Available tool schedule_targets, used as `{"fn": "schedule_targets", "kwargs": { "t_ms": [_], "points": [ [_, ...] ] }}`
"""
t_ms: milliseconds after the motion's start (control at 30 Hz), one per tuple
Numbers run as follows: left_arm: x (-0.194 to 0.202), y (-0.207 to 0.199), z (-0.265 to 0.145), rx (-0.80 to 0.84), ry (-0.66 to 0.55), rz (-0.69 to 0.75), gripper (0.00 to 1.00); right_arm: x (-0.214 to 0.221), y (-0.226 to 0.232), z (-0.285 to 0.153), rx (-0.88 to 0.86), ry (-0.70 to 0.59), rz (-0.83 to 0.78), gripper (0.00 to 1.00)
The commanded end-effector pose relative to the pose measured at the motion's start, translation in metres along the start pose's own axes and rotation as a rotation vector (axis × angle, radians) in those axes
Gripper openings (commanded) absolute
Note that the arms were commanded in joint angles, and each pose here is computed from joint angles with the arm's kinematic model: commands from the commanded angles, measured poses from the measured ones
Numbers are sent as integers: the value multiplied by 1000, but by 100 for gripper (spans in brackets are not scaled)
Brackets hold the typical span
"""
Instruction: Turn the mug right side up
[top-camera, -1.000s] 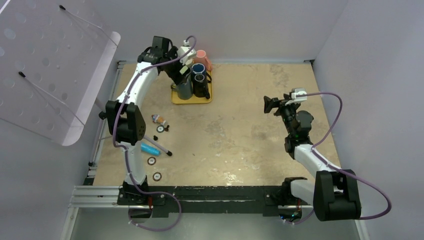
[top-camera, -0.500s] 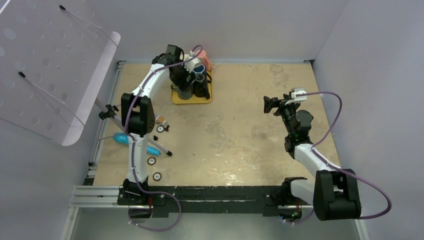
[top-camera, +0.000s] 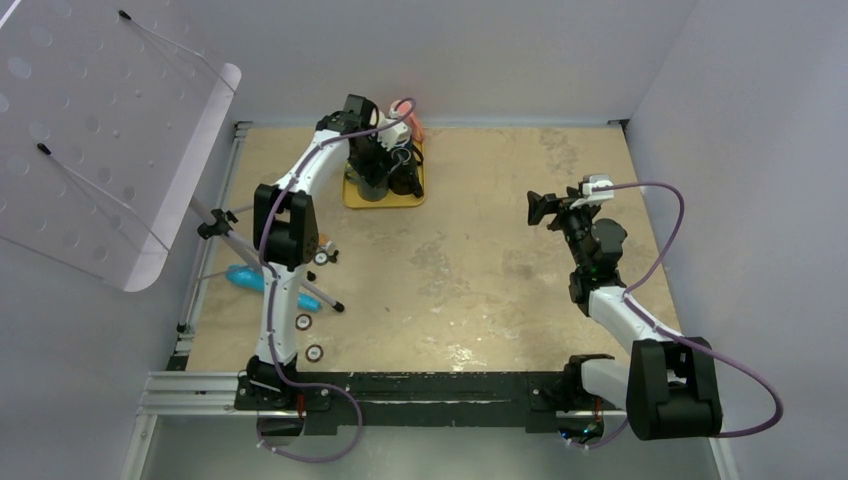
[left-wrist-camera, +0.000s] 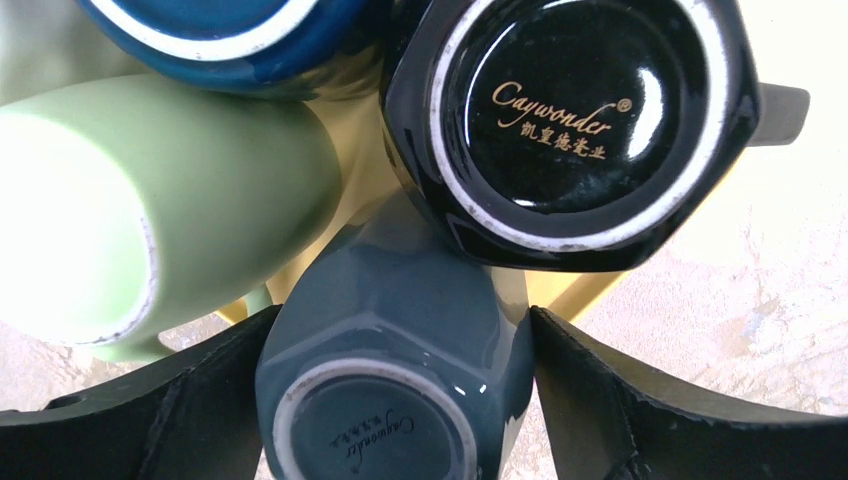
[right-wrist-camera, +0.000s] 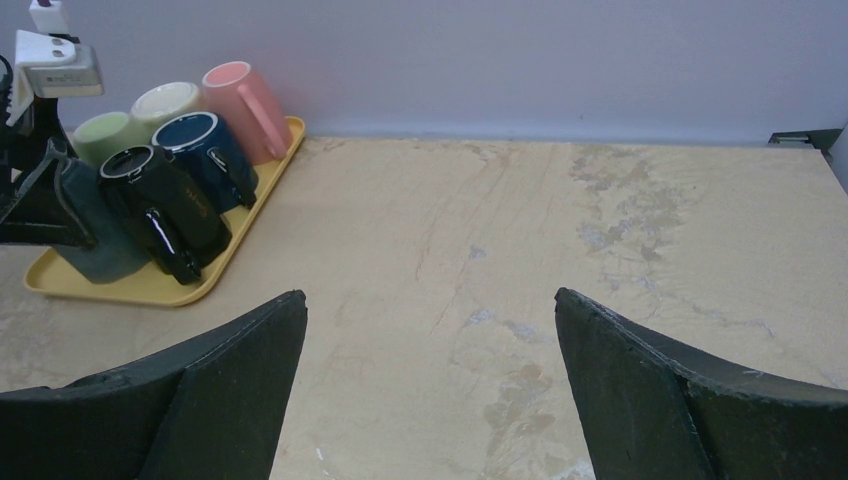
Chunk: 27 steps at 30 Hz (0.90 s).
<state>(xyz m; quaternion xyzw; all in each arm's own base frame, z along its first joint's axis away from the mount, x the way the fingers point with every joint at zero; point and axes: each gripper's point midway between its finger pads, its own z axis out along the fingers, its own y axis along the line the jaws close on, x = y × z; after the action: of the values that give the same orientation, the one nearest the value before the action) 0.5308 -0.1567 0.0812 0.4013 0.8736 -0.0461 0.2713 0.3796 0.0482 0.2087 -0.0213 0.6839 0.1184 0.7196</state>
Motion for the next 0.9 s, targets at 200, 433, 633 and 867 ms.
{"fn": "schedule_targets", "kwargs": {
  "t_ms": [200,433,633,867],
  "points": [
    [-9,-6,-14,19,-34,14,11,-22,4,6,-10,-56,3,98],
    [-17,-7,-73,-39,-99,-34,0,-23,4,10,-3,-31,26,98],
    [-27,-24,-107,1,-170,-72,0,-41,45,10,-112,-32,117,96],
    [-41,-55,-157,106,-258,-140,0,-40,182,2,-555,62,342,98]
  ]
}}
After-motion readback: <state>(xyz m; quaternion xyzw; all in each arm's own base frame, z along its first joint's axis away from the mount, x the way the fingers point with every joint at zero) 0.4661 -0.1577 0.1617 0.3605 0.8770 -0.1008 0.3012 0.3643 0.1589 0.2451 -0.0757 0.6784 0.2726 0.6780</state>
